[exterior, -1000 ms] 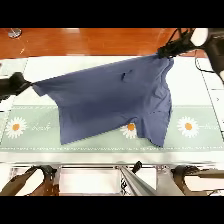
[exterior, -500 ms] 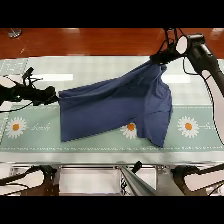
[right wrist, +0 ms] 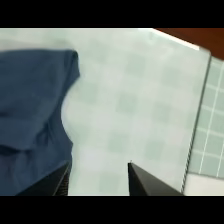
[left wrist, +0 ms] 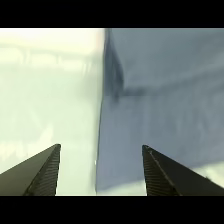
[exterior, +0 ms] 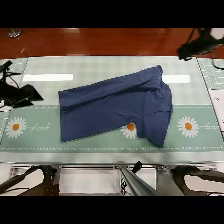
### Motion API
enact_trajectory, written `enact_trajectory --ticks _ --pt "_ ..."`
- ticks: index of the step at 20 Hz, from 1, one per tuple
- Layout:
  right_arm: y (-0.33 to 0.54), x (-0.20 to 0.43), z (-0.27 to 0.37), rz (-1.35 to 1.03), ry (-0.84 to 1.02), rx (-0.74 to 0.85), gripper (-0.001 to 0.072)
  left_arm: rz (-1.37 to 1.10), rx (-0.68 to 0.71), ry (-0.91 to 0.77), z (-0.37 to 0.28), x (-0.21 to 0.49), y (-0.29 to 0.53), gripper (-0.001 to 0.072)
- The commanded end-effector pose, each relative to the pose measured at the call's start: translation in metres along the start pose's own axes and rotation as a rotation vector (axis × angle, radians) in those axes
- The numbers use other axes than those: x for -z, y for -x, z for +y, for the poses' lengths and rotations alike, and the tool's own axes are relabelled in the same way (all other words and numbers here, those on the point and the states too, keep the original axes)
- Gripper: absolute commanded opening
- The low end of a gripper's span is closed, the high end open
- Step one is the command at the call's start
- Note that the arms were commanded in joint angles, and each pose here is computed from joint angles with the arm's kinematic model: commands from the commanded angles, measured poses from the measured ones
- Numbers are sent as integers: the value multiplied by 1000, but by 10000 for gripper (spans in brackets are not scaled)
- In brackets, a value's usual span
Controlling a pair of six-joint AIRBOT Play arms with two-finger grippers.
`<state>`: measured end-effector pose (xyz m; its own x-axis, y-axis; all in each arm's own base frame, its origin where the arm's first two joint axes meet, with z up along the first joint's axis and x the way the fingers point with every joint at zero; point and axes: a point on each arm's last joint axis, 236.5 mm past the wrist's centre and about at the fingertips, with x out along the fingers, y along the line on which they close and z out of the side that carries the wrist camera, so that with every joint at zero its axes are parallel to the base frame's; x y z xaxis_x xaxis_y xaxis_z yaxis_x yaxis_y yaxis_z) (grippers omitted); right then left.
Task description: Fold the shirts.
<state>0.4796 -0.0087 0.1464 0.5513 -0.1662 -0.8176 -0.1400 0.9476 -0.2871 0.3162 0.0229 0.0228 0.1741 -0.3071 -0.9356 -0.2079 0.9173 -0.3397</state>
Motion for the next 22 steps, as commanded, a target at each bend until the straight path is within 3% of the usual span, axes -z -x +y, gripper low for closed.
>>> enact_trajectory --ticks 1,7,12,22 --pt "8 34 10 89 -74 -177 441 87 13 34 -1 60 -4 600" --pt "-11 88 38 252 -157 -385 442 216 67 92 12 152 -63 599" --pt "-14 82 53 226 -173 -442 440 139 204 141 -8 149 -94 599" --pt "-17 73 50 184 -182 -429 433 206 201 205 -2 154 -130 598"
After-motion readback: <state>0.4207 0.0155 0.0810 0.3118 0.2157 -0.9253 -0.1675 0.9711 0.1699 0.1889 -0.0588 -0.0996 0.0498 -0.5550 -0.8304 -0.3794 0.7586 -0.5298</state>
